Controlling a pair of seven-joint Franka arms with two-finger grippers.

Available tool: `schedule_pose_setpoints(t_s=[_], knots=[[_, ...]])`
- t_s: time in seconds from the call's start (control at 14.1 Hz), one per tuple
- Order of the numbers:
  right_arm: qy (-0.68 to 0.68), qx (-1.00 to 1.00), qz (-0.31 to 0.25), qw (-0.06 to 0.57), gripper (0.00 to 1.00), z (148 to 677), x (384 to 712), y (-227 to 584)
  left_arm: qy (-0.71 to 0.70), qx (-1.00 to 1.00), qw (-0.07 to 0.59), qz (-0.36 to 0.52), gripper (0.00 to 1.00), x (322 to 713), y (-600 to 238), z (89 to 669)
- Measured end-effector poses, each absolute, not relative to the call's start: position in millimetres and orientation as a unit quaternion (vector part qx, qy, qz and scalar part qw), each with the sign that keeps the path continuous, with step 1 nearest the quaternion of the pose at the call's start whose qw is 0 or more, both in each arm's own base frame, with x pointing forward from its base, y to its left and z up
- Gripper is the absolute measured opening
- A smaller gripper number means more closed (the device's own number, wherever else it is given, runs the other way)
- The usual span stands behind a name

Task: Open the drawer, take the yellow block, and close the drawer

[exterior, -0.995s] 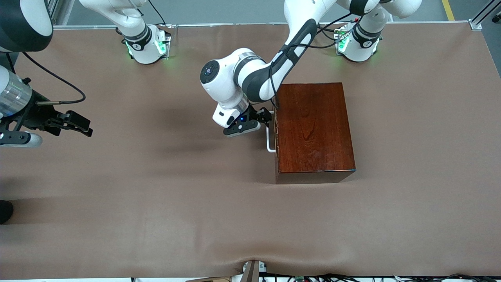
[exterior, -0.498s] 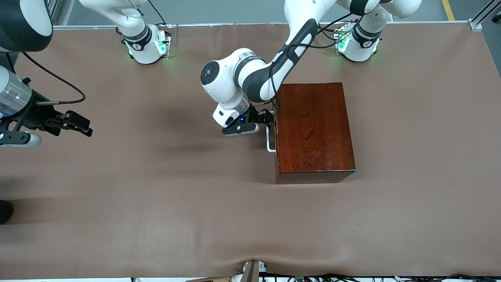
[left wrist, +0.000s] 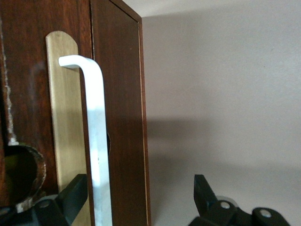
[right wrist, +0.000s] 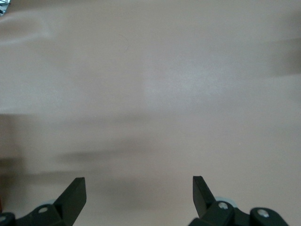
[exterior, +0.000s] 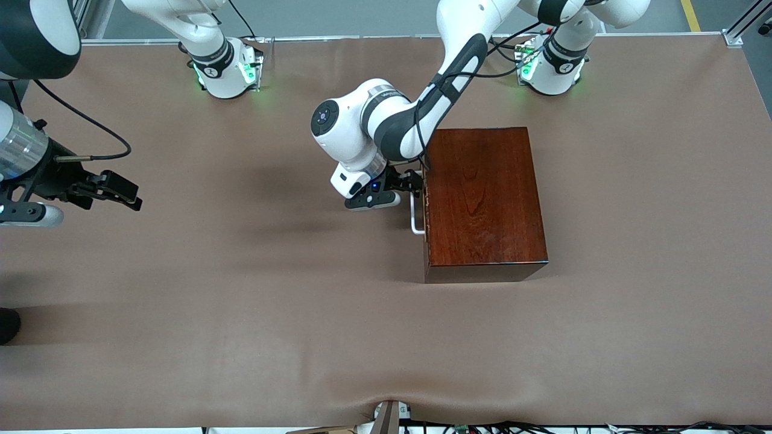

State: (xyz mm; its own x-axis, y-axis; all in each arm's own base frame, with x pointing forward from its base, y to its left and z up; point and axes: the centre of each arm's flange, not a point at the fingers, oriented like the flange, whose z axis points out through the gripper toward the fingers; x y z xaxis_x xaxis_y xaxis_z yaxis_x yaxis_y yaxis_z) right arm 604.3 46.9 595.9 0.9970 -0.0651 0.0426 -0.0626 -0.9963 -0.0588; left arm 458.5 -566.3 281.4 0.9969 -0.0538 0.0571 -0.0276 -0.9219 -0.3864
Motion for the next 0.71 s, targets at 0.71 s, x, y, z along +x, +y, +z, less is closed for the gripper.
schedule_pose_setpoints(t_s=[0.71], knots=[[0.034,-0.999,-0.023,0.029,1.00,596.6,604.6,44.2,-0.005,-0.986,0.162,-0.041,1.00,460.4,-574.4,280.9]])
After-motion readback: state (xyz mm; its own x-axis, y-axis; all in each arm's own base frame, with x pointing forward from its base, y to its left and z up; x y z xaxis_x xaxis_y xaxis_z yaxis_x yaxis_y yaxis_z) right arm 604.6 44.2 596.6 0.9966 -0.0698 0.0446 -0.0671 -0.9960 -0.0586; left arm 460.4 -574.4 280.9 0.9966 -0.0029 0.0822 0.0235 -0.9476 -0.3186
